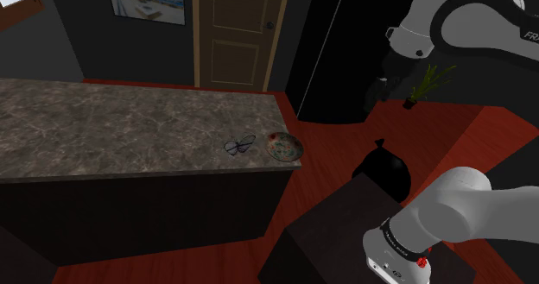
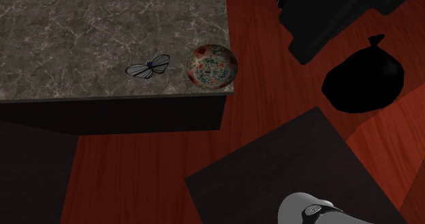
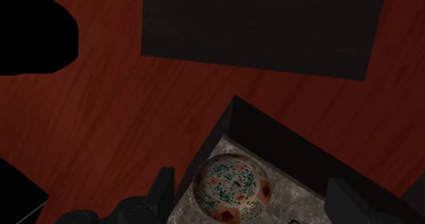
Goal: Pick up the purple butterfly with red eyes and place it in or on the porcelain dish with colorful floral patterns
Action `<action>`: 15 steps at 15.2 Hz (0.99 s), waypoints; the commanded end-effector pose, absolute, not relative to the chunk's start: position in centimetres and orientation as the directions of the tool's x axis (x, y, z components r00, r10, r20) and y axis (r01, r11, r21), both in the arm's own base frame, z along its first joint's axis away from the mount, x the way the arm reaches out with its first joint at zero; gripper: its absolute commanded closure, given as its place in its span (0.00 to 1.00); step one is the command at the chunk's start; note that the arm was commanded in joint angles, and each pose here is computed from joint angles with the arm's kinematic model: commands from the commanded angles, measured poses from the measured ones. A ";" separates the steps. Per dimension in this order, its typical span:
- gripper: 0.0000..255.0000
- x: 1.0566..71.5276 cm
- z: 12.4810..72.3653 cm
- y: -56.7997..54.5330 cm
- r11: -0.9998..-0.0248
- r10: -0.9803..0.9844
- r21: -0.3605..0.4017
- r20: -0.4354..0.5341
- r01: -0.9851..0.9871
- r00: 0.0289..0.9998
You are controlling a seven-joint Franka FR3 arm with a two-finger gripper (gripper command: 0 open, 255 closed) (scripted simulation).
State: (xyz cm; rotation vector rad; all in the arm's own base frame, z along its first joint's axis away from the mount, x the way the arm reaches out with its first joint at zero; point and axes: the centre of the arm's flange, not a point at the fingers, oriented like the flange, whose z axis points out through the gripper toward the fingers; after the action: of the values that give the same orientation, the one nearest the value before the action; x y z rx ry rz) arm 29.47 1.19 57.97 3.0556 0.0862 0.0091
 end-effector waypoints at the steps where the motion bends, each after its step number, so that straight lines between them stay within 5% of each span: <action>1: 0.00 29.5 58.0 1.2 -0.995 0.057 0.085 0.004 0.056 0.998; 15: 0.00 40.5 45.0 6.8 -0.999 0.021 0.039 0.035 0.019 0.999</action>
State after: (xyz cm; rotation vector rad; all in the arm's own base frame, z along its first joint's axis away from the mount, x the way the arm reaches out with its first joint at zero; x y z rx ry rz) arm 39.88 6.43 45.82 3.0987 0.0356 0.0482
